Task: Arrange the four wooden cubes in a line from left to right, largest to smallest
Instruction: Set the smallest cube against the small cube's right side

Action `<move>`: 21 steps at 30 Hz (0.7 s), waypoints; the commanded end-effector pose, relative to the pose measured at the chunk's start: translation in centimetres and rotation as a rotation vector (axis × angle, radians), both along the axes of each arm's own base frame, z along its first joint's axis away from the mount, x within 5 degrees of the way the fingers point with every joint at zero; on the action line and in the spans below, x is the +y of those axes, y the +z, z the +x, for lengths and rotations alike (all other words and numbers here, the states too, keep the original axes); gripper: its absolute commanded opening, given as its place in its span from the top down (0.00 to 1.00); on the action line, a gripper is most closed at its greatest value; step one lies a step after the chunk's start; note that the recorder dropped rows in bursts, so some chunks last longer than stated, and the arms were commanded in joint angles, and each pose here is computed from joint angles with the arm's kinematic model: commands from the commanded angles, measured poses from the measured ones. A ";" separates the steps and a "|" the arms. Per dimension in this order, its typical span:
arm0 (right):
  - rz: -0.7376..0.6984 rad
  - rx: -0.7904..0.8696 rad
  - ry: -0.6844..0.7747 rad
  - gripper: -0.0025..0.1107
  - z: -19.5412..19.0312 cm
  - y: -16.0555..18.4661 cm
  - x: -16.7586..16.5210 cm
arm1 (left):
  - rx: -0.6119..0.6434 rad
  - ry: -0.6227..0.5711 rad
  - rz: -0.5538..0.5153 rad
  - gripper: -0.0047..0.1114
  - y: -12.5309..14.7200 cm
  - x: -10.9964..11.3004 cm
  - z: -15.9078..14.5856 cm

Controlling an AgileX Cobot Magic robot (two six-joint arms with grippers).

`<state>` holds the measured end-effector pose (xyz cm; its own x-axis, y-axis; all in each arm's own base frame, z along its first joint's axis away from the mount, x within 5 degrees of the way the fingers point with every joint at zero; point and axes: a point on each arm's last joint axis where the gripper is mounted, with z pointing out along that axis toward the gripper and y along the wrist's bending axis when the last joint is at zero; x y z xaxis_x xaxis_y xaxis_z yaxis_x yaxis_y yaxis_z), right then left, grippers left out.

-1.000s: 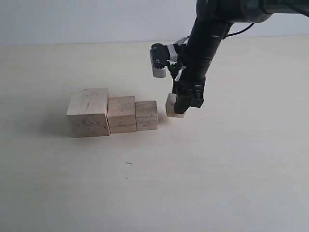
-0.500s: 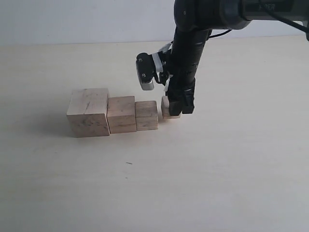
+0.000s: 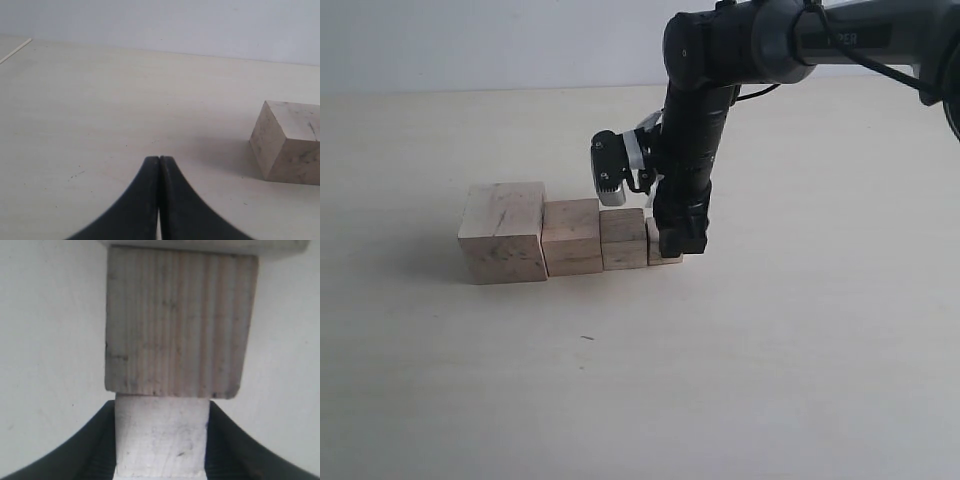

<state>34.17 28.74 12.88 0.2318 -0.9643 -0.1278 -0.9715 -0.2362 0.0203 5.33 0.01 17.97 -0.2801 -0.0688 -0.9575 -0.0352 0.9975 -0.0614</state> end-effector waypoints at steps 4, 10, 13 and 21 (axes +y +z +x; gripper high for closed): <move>0.060 0.035 -0.039 0.98 -0.3 0.0 0.6 | -0.017 -0.002 0.003 0.96 0.1 0.0 0.0; 0.050 0.030 -0.047 0.97 -0.2 -0.1 0.5 | -0.017 -0.002 0.003 0.96 0.1 0.0 0.0; 0.043 0.031 -0.079 0.91 -0.2 -0.1 0.5 | -0.017 -0.002 0.003 0.96 0.1 0.0 0.0; 0.043 0.033 -0.091 0.53 -0.2 -0.1 0.5 | -0.017 -0.002 0.003 0.96 0.1 0.0 0.0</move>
<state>33.97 29.13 12.88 0.1551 -0.9730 -0.1710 -0.9852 -0.1651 0.0457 5.33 0.01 17.97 -0.2801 -0.0688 -0.9575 -0.0352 0.9975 -0.0614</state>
